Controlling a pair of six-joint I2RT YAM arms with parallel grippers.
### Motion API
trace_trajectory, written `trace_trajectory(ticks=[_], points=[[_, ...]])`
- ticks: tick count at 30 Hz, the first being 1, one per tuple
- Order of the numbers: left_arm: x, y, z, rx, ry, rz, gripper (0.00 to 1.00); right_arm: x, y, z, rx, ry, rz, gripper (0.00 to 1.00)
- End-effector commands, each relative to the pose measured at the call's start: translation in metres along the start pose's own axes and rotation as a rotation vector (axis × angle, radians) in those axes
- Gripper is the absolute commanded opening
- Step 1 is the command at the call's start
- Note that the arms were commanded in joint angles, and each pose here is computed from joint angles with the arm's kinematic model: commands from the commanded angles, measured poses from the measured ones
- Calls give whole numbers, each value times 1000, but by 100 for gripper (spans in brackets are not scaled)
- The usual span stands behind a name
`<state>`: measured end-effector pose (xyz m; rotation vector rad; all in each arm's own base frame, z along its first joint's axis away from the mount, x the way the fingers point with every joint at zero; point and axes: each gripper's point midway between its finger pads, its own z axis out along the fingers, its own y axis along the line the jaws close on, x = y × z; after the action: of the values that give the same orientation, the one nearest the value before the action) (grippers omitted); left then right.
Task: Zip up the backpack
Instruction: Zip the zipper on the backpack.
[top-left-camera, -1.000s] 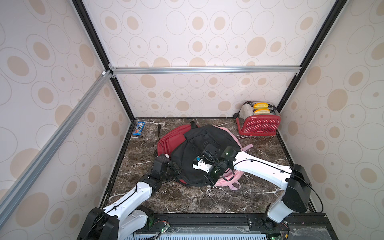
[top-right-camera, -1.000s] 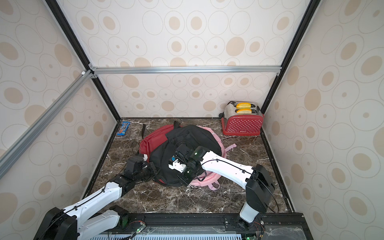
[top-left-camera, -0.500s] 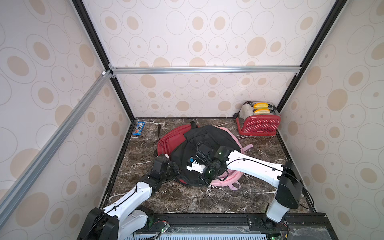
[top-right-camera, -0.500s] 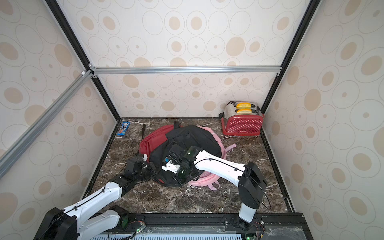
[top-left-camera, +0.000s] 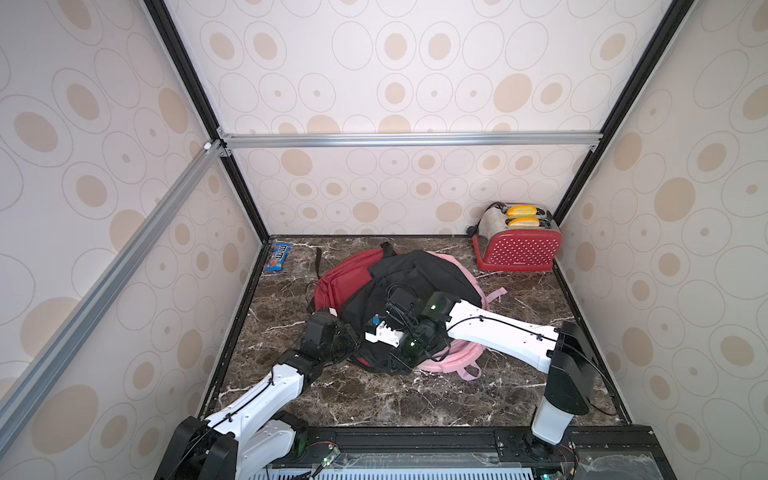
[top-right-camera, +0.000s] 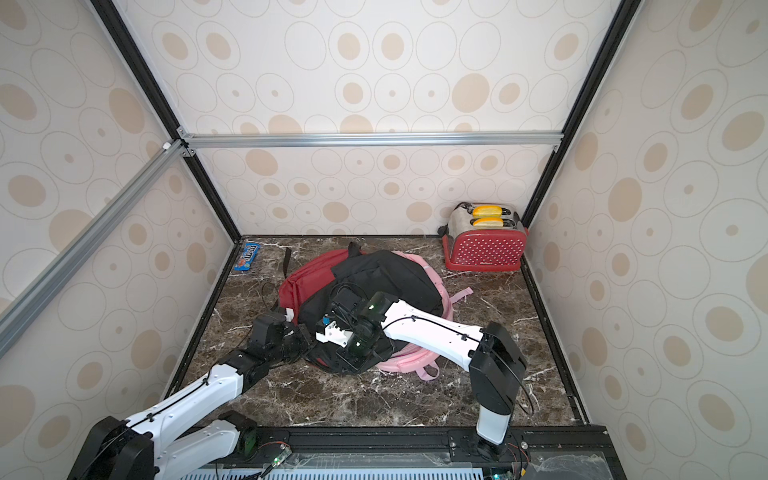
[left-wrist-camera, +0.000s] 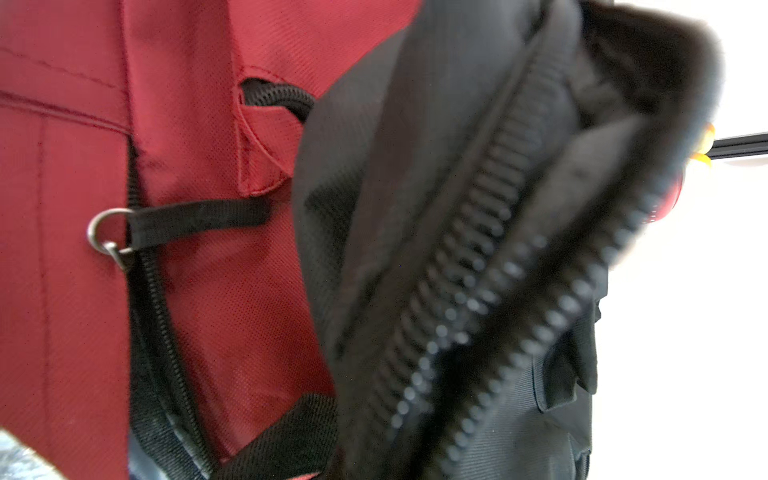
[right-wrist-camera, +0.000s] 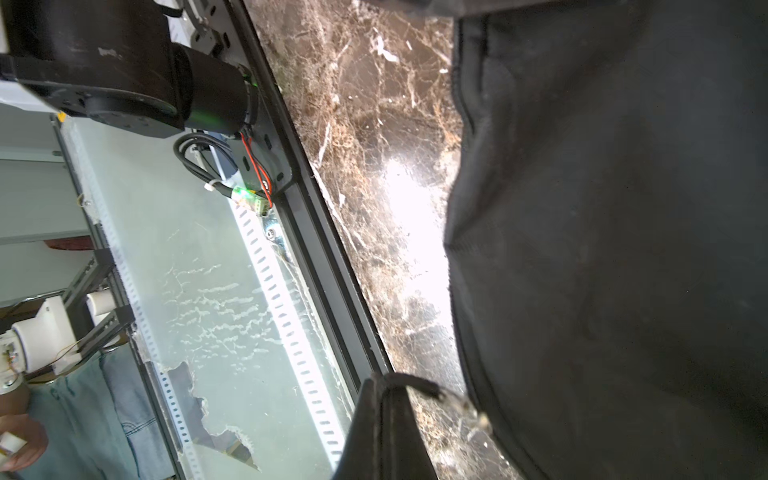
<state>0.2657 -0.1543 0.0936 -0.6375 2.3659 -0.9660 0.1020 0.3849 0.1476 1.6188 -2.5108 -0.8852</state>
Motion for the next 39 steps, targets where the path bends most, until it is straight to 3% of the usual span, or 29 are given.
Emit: trace_trajectory(ticks=[1, 27, 30, 31, 32, 35, 39], points=[[-17, -27, -7, 67, -59, 27, 0, -18, 31, 0, -116, -44, -54, 0], [-18, -35, -14, 86, -62, 53, 0, -48, 57, 0, -238, -107, -85, 0], [-20, -37, -25, 60, -71, 76, 47, -43, 57, -3, -228, -115, -80, 0], [-22, -39, -30, 51, -78, 90, 72, -42, 58, -5, -225, -124, -78, 0], [-21, -38, -35, 30, -76, 102, 80, -41, 59, -8, -226, -133, -77, 0], [-23, -37, -52, -22, -81, 146, 91, -40, 60, -15, -219, -162, -71, 0], [-19, -34, -63, -59, -63, 162, 91, -35, 57, -19, -201, -178, -56, 0]])
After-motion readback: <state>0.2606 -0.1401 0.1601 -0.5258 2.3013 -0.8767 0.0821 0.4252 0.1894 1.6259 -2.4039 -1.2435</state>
